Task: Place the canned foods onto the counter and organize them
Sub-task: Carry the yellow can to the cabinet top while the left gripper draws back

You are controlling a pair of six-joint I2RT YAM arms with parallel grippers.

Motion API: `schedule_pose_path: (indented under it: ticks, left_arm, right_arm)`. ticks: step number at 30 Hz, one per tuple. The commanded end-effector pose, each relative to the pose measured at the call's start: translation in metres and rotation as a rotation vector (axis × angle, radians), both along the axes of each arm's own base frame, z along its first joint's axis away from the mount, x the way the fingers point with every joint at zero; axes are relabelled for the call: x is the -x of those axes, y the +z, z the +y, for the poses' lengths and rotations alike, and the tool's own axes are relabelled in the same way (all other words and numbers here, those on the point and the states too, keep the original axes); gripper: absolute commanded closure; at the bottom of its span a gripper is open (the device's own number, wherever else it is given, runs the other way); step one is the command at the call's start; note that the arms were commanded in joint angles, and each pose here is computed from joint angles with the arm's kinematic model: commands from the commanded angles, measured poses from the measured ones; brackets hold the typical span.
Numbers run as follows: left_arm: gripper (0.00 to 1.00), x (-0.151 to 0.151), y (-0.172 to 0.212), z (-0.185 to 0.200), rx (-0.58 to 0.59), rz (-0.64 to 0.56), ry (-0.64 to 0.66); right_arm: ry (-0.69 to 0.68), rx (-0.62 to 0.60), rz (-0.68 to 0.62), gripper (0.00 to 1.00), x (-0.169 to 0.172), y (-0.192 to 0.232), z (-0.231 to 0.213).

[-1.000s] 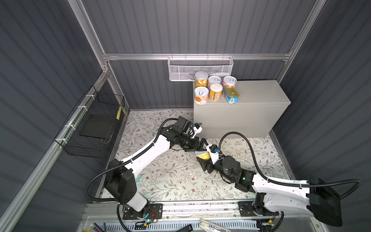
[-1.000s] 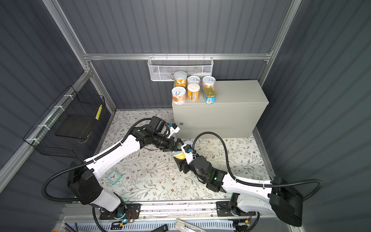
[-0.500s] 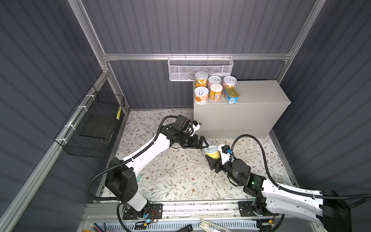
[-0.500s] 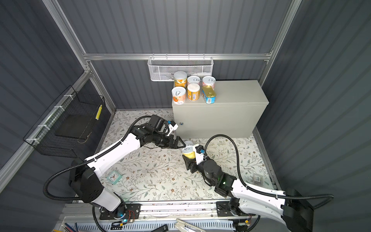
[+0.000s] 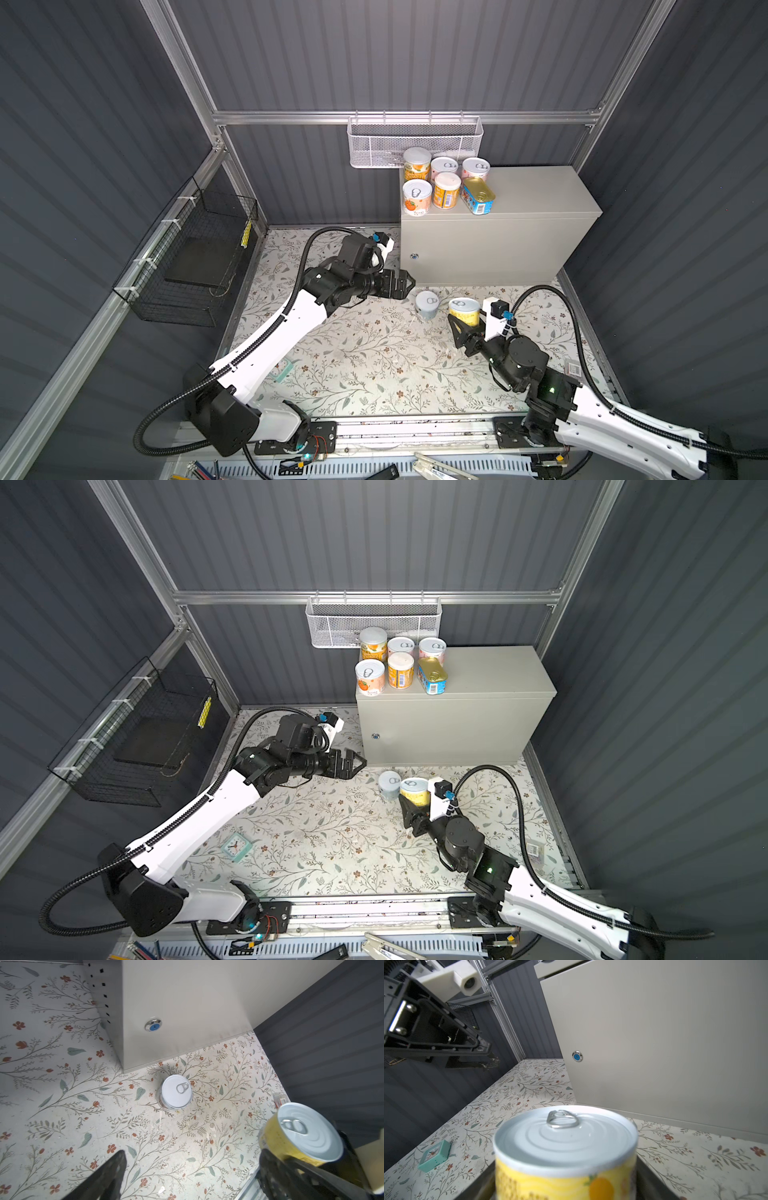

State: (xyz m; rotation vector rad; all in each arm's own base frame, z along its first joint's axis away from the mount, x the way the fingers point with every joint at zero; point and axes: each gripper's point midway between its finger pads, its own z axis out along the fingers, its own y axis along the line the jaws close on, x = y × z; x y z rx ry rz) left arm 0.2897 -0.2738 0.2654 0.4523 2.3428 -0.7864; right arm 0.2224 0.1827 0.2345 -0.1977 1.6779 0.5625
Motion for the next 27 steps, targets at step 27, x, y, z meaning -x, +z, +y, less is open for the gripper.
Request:
schedule_pose_path:
  ticks: [27]
  left_arm:
    - [0.00,-0.025,-0.032,0.023,-0.052,-0.154,0.142]
  right_arm:
    - [-0.127,0.129,-0.277,0.36,-0.046,0.296,-0.059]
